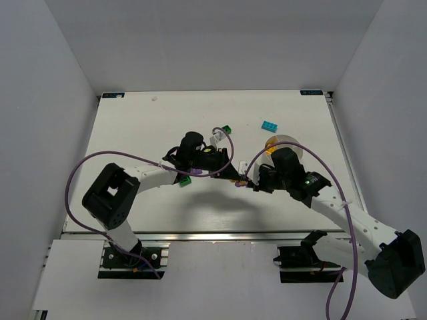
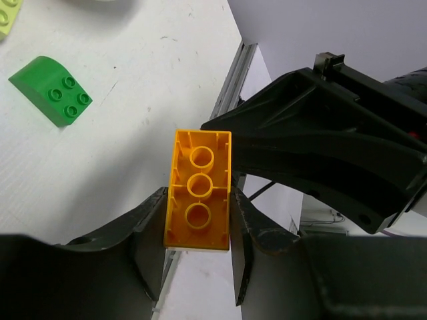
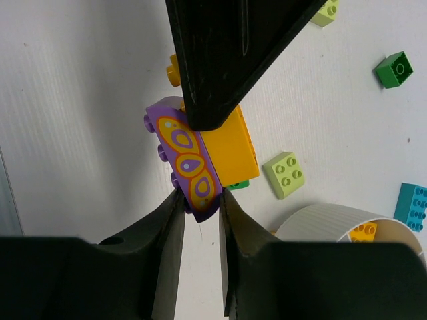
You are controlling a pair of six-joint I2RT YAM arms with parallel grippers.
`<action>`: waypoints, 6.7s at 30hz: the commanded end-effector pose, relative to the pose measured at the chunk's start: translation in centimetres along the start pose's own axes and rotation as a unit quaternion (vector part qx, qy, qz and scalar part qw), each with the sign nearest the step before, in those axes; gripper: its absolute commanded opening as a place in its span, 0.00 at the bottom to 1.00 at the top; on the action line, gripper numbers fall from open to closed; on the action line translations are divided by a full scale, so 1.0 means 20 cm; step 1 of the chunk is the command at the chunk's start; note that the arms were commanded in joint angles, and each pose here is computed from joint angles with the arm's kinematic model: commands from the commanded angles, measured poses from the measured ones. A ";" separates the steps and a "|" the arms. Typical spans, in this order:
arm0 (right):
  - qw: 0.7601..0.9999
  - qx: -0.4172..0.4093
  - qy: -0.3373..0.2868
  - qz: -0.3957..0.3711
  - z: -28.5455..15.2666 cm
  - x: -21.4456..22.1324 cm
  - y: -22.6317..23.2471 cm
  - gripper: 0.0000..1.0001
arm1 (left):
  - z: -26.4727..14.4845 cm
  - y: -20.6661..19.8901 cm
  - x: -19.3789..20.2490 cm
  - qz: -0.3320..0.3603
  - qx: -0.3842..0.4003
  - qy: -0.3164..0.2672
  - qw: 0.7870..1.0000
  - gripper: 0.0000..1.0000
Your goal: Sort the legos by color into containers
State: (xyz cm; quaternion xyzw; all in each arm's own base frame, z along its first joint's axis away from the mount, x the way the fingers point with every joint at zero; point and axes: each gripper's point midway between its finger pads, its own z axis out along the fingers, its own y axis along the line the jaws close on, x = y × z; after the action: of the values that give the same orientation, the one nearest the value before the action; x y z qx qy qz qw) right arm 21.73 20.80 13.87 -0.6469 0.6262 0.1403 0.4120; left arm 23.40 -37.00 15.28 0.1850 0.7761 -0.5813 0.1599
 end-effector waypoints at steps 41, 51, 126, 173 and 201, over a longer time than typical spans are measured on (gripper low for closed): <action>0.933 -0.262 -0.200 0.143 -0.14 -0.51 0.01 0.89 | -0.44 -0.42 -0.08 0.405 0.028 -0.184 0.895 0.00; 0.935 -0.251 -0.195 0.157 -0.06 -0.53 -0.04 0.89 | -0.42 -0.43 -0.05 0.410 0.046 -0.172 0.895 0.00; 0.964 0.137 0.113 0.197 -0.23 -0.02 -0.70 0.00 | -0.79 -0.24 -0.23 0.402 -0.221 -0.242 0.855 0.00; 0.868 0.433 -0.056 0.239 -0.98 -0.08 -0.77 0.00 | 0.46 -0.02 -0.85 0.043 0.016 -0.091 0.995 0.00; 0.874 0.415 -0.077 0.241 -0.96 -0.08 -0.71 0.00 | 0.63 0.16 -0.80 -0.044 -0.053 -0.075 0.995 0.18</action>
State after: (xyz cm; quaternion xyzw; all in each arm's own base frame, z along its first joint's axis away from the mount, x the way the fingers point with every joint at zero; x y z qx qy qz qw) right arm 28.05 6.42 30.29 -0.2373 0.7504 0.0094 0.6169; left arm 38.78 -49.47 14.40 0.1030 0.8072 -0.5515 0.1832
